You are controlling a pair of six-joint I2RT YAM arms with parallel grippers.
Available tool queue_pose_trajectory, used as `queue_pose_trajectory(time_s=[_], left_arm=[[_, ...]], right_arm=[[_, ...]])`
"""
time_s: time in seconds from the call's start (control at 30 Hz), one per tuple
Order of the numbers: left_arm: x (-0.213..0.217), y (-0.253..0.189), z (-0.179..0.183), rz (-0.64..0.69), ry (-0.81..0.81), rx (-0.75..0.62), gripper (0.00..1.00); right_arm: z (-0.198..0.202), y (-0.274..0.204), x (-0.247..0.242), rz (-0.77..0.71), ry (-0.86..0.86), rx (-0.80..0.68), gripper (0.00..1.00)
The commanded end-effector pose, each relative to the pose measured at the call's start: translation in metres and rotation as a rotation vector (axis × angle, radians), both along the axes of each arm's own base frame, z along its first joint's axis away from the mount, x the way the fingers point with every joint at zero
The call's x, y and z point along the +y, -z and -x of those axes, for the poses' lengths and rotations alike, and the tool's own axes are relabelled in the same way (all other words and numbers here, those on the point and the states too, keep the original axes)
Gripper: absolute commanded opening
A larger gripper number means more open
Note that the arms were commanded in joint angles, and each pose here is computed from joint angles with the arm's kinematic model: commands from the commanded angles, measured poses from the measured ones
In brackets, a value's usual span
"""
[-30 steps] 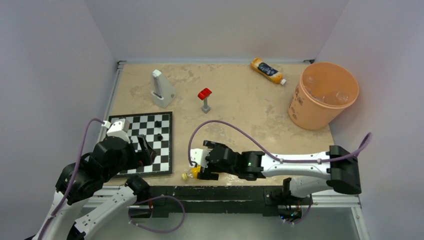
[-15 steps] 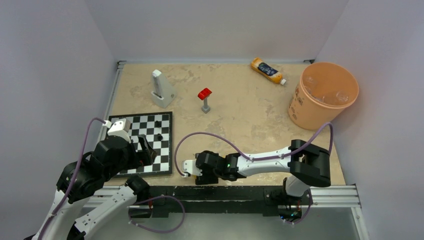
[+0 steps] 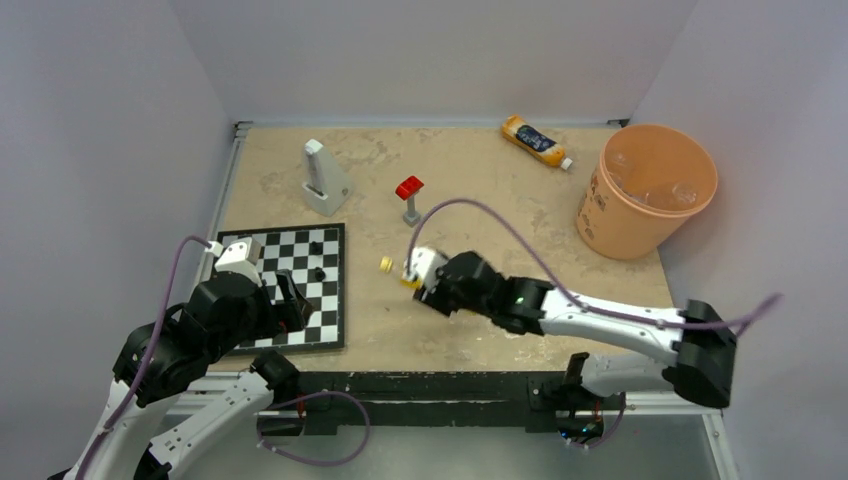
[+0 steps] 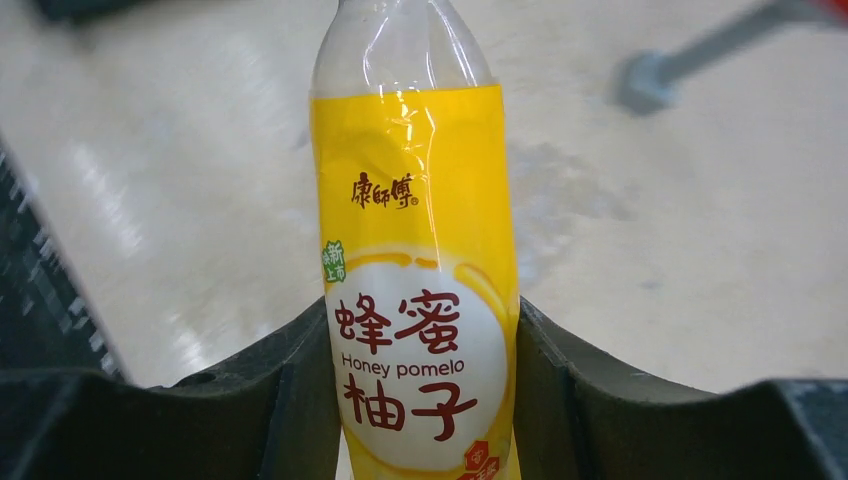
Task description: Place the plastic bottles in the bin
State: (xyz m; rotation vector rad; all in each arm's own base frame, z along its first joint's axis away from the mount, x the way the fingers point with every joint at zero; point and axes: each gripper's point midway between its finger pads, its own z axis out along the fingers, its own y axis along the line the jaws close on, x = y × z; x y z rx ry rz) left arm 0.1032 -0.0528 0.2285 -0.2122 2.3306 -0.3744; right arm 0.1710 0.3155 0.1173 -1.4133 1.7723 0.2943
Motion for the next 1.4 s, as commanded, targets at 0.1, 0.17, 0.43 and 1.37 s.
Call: queue_pose_trajectory(time_s=[0.1, 0.17, 0.43, 1.37], left_arm=[[-0.004, -0.007, -0.003, 0.010, 0.025, -0.027, 1.00], [-0.007, -0.008, -0.003, 0.011, 0.039, -0.022, 1.00], [-0.014, -0.007, -0.009, 0.009, 0.060, -0.018, 1.00], [-0.033, -0.005, -0.021, -0.009, 0.121, 0.021, 1.00]], right_arm=[[-0.078, -0.216, -0.101, -0.596, 0.365, -0.366, 0.48], [-0.086, -0.258, -0.146, -0.645, 0.481, -0.498, 0.49], [-0.131, -0.352, -0.283, -0.659, 0.911, -0.799, 0.48], [-0.190, -0.287, -0.484, -0.613, 1.667, -0.877, 0.98]])
